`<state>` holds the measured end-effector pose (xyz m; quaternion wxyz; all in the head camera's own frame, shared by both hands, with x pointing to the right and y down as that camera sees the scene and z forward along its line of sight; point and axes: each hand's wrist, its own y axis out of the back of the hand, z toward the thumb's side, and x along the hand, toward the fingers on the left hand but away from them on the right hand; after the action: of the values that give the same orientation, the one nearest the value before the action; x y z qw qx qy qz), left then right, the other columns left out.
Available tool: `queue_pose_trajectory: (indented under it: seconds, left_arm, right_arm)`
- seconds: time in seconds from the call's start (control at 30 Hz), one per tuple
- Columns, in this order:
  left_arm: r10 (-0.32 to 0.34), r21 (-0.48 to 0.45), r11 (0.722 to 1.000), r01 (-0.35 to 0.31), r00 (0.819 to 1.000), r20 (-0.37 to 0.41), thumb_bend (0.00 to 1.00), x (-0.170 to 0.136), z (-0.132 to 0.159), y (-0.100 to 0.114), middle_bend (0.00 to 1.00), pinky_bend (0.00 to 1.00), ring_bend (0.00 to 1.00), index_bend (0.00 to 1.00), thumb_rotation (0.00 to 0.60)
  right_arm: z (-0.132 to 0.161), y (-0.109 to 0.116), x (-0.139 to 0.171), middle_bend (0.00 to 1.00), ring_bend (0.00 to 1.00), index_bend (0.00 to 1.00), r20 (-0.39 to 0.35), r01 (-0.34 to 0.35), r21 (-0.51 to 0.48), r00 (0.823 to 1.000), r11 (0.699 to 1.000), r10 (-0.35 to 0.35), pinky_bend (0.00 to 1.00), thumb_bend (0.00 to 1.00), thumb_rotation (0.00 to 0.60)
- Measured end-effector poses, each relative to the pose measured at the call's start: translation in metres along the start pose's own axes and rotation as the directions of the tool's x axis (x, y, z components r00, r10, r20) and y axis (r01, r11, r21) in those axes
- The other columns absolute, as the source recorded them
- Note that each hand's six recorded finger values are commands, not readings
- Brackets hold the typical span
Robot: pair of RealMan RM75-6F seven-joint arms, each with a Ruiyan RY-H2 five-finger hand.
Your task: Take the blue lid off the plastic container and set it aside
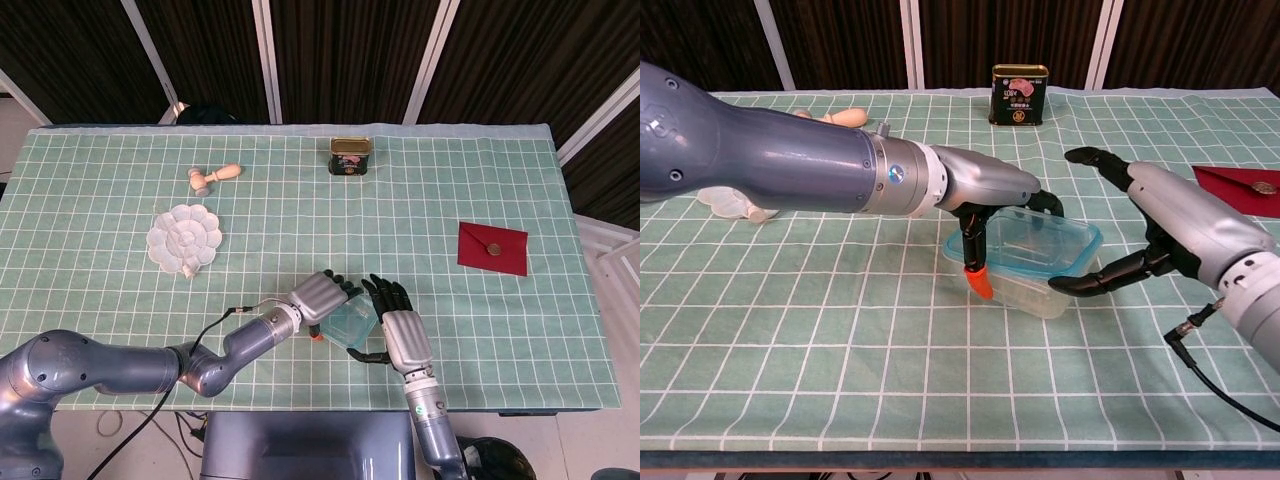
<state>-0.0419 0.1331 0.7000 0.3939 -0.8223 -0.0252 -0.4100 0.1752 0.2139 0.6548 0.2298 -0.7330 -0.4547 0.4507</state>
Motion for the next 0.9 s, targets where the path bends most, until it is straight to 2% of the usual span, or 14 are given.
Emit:
queue_pose_trajectory:
  seconds: [0.37, 0.6, 0.9]
  left_arm:
    - [-0.017, 0.000, 1.000, 0.017, 1.000, 0.012, 0.13, 0.0015, 0.0056, 0.0007, 0.25, 0.43, 0.28, 0.27, 0.600]
    - [-0.034, -0.079, 0.996, 0.035, 0.999, 0.021, 0.13, -0.0013, 0.0087, 0.0050, 0.22, 0.38, 0.23, 0.25, 0.600]
    - [-0.070, -0.096, 0.993, 0.072, 0.997, 0.020, 0.13, -0.0047, 0.0065, 0.0042, 0.19, 0.38, 0.22, 0.22, 0.600]
  right_arm:
    - [0.0004, 0.0019, 0.0004, 0.00, 0.00, 0.00, -0.027, 0.042, -0.011, 0.999, 0.999, -0.042, 0.00, 0.24, 0.600]
    - [-0.0062, -0.0040, 0.0060, 0.00, 0.00, 0.00, -0.068, 0.041, 0.046, 0.997, 0.998, -0.038, 0.00, 0.24, 0.600]
    - [-0.0072, -0.0053, 0.0058, 0.00, 0.00, 0.00, -0.067, 0.055, 0.033, 0.996, 0.998, -0.053, 0.00, 0.24, 0.600]
